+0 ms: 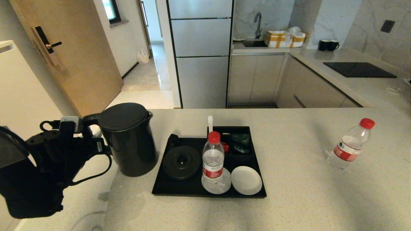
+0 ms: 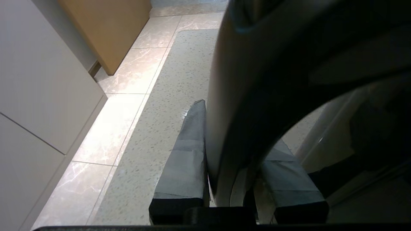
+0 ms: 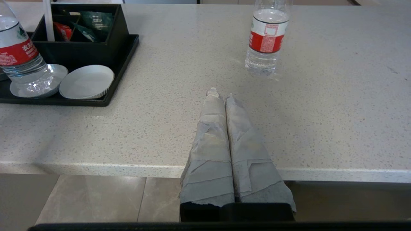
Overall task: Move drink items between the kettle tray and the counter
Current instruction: Return the kettle to its original position
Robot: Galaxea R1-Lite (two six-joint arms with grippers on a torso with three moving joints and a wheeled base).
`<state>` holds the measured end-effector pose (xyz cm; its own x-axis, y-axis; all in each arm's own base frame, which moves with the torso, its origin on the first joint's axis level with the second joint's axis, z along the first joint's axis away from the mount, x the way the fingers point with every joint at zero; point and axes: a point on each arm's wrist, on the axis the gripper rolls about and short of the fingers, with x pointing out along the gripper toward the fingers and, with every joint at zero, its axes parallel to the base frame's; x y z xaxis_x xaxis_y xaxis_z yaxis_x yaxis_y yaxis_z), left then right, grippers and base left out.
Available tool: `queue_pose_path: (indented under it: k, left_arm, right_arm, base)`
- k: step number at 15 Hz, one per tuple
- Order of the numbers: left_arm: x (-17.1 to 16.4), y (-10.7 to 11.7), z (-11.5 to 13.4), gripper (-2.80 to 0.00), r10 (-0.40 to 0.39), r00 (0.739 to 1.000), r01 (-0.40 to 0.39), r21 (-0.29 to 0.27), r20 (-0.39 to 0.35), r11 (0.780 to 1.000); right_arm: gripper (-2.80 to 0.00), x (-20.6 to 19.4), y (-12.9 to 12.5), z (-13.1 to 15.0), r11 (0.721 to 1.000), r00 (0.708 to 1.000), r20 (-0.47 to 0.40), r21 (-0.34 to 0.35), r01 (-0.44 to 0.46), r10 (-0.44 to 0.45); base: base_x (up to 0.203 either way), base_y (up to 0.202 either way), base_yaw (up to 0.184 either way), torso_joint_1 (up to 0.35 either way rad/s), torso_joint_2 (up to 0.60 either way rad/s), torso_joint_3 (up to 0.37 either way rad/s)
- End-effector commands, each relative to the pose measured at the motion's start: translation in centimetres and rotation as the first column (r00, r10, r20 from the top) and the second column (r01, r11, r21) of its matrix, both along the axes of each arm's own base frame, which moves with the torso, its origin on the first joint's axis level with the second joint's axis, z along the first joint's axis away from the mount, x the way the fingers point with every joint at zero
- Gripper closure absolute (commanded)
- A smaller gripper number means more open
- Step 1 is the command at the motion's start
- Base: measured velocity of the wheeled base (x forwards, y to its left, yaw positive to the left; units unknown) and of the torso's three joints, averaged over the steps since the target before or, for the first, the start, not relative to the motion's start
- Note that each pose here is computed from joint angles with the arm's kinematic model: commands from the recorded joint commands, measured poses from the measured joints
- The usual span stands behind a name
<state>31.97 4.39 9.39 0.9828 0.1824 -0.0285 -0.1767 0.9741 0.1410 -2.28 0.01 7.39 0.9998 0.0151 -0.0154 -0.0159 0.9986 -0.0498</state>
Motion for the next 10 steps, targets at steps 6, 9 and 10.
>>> queue_pose_path:
  k: [6,9,10]
  left_arm:
    - [-3.3,-1.5,3.3,0.00,-0.033,0.998,0.035,-0.035,0.058,0.999]
    - [-4.2,-2.6,4.9,0.00,-0.067,0.996,0.073,-0.104,0.062,0.992]
    - [-4.2,-2.7,4.8,0.00,-0.070,0.996,0.077,-0.108,0.060,0.991]
  right_arm:
    - [0.00,0.0,0.0,0.0,1.000,1.000,0.002,-0.001,0.000,0.000]
    - [0.00,0.0,0.0,0.0,1.000,1.000,0.001,-0.001,0.000,0.000]
    - [0.00,0.0,0.0,0.0,1.000,1.000,0.000,-0.001,0.000,0.000]
  base:
    - [0.000,0.000,0.000,0.000,0.00,0.000]
    - [0.000,0.000,0.000,0.000,0.00,0.000]
    - [0.000,0.000,0.000,0.000,0.00,0.000]
